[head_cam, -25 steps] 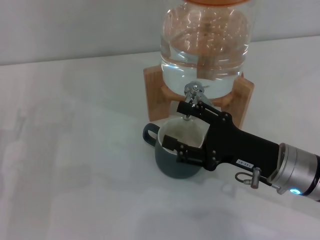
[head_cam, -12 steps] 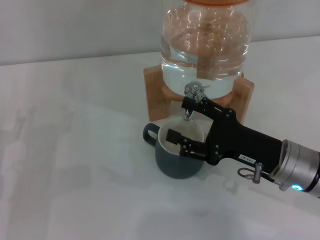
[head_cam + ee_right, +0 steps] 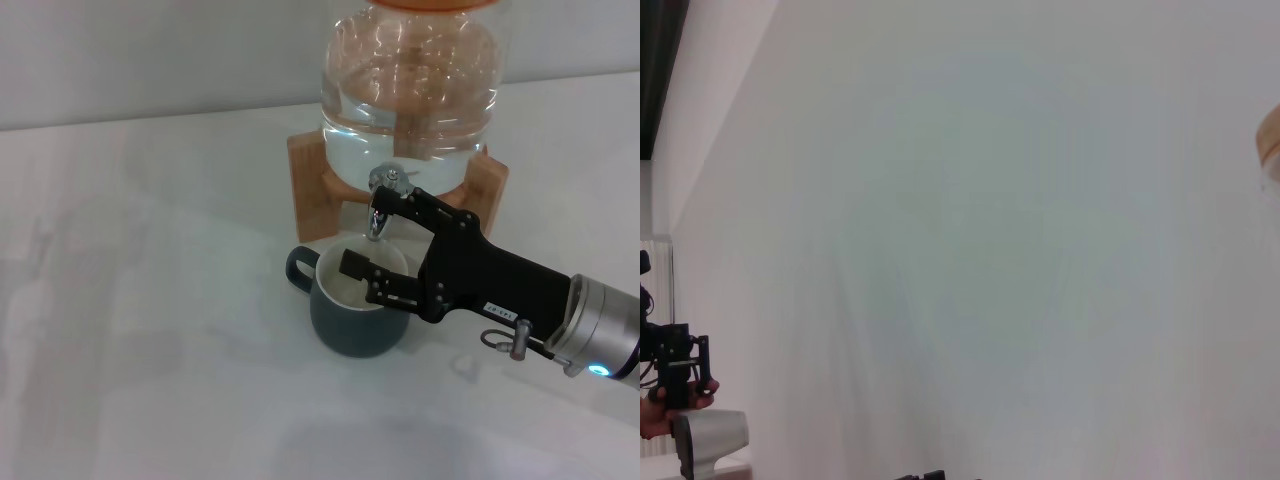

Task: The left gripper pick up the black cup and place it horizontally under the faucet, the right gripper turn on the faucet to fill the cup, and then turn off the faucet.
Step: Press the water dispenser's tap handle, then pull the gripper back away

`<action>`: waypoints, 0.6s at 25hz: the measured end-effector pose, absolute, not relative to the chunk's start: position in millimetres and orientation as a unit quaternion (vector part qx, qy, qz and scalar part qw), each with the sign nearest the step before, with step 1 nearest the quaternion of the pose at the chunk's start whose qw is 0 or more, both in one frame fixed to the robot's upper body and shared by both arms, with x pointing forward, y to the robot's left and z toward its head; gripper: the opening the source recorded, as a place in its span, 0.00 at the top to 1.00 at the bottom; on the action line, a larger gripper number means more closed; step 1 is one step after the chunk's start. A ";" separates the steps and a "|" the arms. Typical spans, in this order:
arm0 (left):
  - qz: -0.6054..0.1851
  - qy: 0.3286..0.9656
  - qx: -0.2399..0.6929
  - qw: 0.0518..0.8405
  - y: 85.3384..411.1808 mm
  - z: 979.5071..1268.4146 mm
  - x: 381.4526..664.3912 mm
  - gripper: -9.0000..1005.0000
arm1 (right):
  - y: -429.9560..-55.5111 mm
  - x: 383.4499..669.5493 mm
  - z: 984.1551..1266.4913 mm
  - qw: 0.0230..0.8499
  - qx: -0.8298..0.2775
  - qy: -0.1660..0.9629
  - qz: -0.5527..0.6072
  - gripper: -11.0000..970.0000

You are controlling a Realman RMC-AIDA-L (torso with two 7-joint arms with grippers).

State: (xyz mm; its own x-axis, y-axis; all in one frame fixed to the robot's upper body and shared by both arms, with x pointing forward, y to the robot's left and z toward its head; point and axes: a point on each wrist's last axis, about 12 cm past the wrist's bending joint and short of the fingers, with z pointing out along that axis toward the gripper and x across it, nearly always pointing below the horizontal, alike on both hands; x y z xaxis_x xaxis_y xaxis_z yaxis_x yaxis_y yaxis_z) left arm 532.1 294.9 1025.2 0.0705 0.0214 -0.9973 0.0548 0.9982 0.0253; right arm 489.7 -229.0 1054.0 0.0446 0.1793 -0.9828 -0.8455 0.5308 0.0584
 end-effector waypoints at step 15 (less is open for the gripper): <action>-0.011 0.682 0.028 0.731 294.9 1025.2 532.1 0.12 | -233.2 493.8 1056.2 0.669 -0.287 0.572 0.378 0.10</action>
State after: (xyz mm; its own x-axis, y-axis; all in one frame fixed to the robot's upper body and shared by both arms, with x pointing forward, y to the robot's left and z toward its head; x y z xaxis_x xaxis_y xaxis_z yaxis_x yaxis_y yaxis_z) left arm 532.1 294.9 1025.2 0.0705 0.0214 -0.9973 0.0548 0.9982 0.0253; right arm 493.8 -233.2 1056.2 0.0593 0.1768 -0.9825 -0.8337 0.5501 0.0487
